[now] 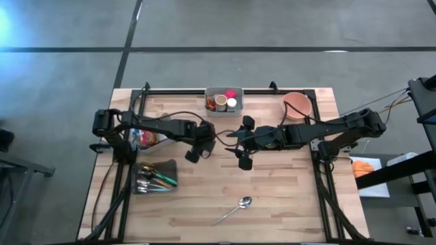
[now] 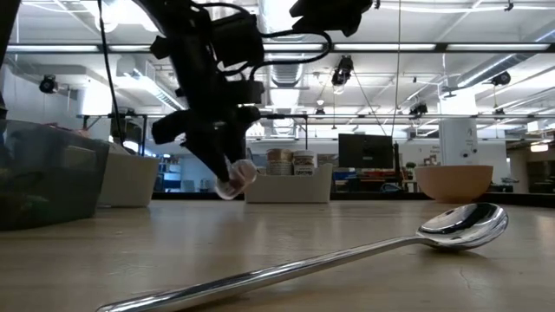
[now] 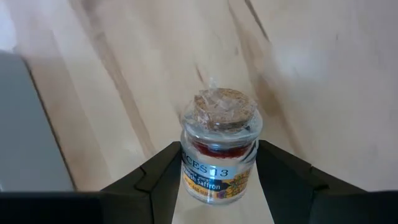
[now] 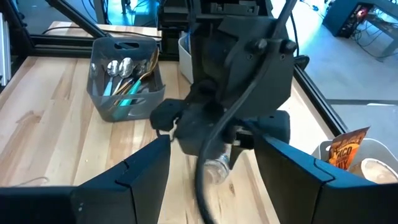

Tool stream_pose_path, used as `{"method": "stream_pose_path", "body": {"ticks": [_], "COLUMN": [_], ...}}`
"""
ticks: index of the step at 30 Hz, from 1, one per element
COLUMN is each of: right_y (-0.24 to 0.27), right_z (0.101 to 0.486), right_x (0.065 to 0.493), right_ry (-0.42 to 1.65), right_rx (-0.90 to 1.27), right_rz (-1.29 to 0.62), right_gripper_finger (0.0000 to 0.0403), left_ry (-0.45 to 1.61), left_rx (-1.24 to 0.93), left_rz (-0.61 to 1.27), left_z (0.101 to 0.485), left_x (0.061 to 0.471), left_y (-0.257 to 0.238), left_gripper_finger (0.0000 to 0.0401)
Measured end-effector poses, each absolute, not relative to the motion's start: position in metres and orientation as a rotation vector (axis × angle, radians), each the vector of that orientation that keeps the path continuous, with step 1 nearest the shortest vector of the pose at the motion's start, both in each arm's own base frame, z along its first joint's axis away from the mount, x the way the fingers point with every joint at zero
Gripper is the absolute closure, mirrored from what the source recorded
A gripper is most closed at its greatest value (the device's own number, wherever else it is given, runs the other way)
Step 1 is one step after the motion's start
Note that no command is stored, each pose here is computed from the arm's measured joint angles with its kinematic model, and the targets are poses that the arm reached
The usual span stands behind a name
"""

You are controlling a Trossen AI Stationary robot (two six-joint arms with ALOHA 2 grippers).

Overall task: Pick & Place Food Item
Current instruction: Put the brown spice bottle into the top gray bin

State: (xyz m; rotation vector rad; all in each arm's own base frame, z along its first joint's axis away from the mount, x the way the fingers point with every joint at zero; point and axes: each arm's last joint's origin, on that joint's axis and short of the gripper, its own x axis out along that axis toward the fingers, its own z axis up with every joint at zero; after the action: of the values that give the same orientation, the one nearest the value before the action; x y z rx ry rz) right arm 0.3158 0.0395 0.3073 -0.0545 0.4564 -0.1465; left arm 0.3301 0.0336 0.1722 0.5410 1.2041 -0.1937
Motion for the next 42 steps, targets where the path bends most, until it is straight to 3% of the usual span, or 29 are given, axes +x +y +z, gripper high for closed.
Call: {"method": "stream_pose_path", "body": {"ticks": [9, 23, 29, 32, 38, 42], "right_y": [0.039, 0.04, 0.042, 0.043, 0.042, 0.042], "right_z": [0.307, 0.308, 0.309, 0.307, 0.283, 0.259], "right_x": [0.316, 0.316, 0.315, 0.313, 0.301, 0.298], "right_ry": [0.456, 0.453, 0.429, 0.47, 0.689, 0.682], "right_rx": [-0.055, -0.051, 0.151, 0.119, 0.043, 0.061], "right_rz": [-0.146, -0.147, -0.175, -0.111, -0.109, -0.164], "right_gripper_finger": [0.017, 0.017, 0.017, 0.017, 0.017, 0.017], "left_ry": [1.118, 1.102, 1.101, 1.1, 1.097, 1.089], "left_rx": [0.254, 0.074, 0.028, 0.008, -0.022, -0.046], "left_rz": [-0.136, -0.103, -0.092, -0.09, -0.088, -0.102], "left_z": [0.176, 0.178, 0.179, 0.179, 0.18, 0.18], "left_x": [0.336, 0.337, 0.336, 0.337, 0.336, 0.337], "left_y": [0.03, 0.028, 0.028, 0.027, 0.027, 0.027], "left_gripper_finger": [0.0202, 0.0202, 0.0202, 0.0202, 0.0202, 0.0202]}}
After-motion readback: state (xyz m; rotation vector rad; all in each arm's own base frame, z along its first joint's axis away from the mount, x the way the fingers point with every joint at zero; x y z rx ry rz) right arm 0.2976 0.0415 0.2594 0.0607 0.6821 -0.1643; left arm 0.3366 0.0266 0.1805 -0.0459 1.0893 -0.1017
